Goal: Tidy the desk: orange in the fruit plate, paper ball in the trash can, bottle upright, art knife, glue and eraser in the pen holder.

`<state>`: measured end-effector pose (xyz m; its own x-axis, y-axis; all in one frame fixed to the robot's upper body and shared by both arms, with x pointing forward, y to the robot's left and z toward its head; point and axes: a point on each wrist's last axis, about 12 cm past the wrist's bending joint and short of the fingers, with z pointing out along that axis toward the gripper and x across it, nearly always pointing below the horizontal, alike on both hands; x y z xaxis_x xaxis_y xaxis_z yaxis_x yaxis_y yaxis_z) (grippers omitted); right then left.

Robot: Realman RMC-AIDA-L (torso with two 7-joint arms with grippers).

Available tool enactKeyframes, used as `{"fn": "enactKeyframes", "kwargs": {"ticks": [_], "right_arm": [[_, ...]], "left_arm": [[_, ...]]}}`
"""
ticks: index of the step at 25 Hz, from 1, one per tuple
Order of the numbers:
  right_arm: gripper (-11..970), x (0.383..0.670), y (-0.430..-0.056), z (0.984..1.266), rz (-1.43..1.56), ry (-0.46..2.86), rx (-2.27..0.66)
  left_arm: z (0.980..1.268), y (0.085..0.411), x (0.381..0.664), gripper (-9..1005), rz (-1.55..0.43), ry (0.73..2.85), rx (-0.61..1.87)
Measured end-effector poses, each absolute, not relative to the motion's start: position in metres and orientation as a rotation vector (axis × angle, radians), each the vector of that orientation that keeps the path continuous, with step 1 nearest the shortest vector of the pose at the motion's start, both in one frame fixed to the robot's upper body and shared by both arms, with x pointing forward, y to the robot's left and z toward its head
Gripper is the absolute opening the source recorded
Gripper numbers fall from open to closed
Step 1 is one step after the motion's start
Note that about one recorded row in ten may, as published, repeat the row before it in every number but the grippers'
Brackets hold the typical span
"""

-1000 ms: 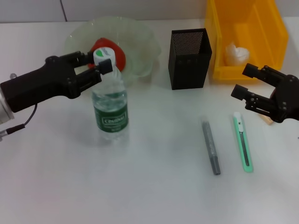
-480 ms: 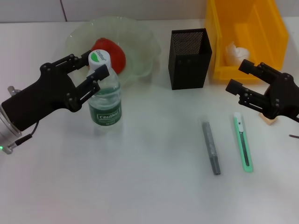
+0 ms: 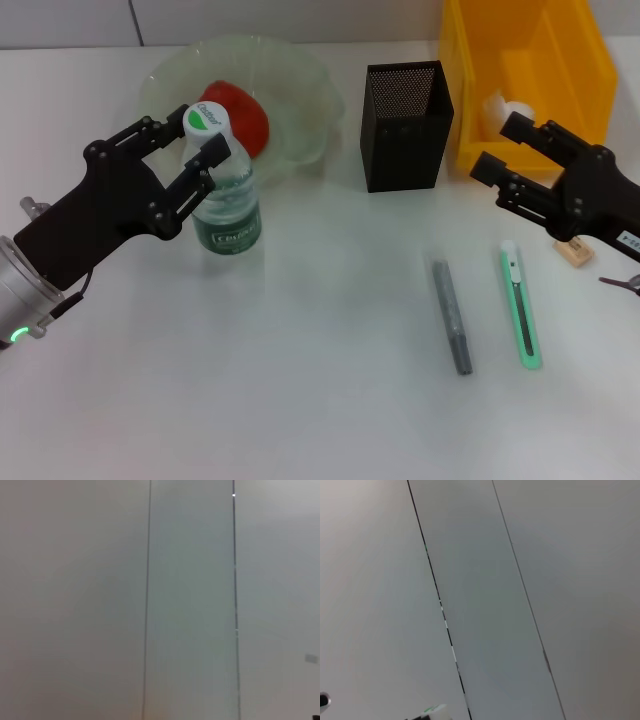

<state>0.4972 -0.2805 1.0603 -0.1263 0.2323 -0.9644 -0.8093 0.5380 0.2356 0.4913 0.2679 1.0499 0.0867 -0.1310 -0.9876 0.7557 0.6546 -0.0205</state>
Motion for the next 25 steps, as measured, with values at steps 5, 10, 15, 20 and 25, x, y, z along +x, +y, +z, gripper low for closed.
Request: {"fn": "enactKeyframes", "kwargs": {"ticks": [5, 10, 15, 20, 25], "right_arm": [[771, 0.499, -0.275, 1.060, 0.976, 1.423, -0.536], [771, 0.501, -0.273, 1.061, 0.981, 1.418, -0.537], [771, 0.502, -0.272, 1.061, 0.984, 1.415, -0.539], [771, 0.502, -0.273, 1.063, 0.979, 1.402, -0.524], [770, 0.502, -0.283, 1.066, 0.968, 1.392, -0.464]], "left_arm": [[1.046, 0.266, 0.488, 439, -0.671, 1.316, 0.615], [1.043, 0.266, 0.487, 433, -0.668, 1.331, 0.578], [1.042, 0.266, 0.488, 597, -0.667, 1.338, 0.566], [1.048, 0.273, 0.478, 763, -0.689, 1.273, 0.541], [1.065, 0.300, 0.460, 796, -0.760, 1.175, 0.483]]}}
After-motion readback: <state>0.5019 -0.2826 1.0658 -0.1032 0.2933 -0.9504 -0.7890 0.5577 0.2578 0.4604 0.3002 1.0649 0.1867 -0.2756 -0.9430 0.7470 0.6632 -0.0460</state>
